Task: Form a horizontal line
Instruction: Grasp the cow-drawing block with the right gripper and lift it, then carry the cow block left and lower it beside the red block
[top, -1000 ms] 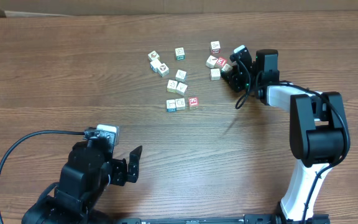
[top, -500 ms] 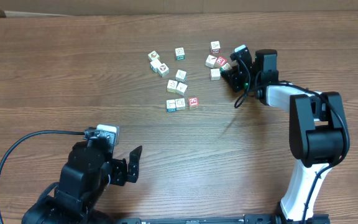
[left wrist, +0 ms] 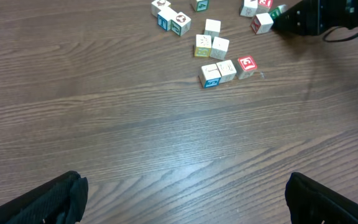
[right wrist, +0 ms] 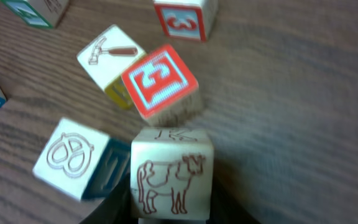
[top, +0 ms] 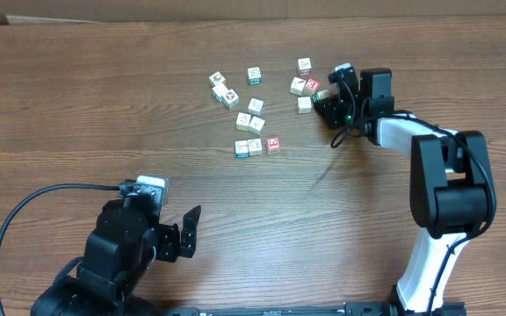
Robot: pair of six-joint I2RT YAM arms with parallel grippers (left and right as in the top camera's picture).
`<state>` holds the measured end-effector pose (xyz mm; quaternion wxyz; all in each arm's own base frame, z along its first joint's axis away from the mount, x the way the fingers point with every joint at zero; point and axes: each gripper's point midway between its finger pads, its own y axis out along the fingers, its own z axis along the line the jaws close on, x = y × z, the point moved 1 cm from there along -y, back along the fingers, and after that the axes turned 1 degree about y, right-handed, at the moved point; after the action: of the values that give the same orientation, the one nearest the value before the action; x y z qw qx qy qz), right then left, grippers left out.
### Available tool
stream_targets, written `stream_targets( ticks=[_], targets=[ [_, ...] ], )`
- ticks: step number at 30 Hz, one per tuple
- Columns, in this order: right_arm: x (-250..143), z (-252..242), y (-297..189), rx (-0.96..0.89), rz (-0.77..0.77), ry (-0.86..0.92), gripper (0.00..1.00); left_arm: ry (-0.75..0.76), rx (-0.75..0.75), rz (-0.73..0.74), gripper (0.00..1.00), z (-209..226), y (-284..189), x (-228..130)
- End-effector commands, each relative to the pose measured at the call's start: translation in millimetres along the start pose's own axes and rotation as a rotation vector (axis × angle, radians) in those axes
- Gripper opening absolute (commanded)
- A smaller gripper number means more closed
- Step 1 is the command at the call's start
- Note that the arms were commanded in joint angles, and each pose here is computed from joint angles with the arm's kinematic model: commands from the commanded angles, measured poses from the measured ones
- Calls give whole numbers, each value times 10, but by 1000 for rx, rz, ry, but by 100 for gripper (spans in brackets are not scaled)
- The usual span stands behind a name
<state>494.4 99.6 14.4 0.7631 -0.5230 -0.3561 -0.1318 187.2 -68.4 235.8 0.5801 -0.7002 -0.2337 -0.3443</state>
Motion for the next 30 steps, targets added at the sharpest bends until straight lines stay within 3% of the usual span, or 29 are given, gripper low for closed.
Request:
stream_targets(
  ticks=[1, 11, 19, 30],
  targets=[
    [140, -20, -193, -63, -6, 24, 29, -10, 7, -6, 100, 10, -6, -4],
    [313, 28, -648, -132, 6, 26, 30, -10, 7, -6, 100, 10, -6, -4],
    [88, 353, -742, -106, 132, 76, 30, -10, 7, -7, 99, 10, -6, -3],
    [-273, 954, -676, -223, 287, 139, 30, -10, 7, -7, 99, 10, -6, -3]
  ],
)
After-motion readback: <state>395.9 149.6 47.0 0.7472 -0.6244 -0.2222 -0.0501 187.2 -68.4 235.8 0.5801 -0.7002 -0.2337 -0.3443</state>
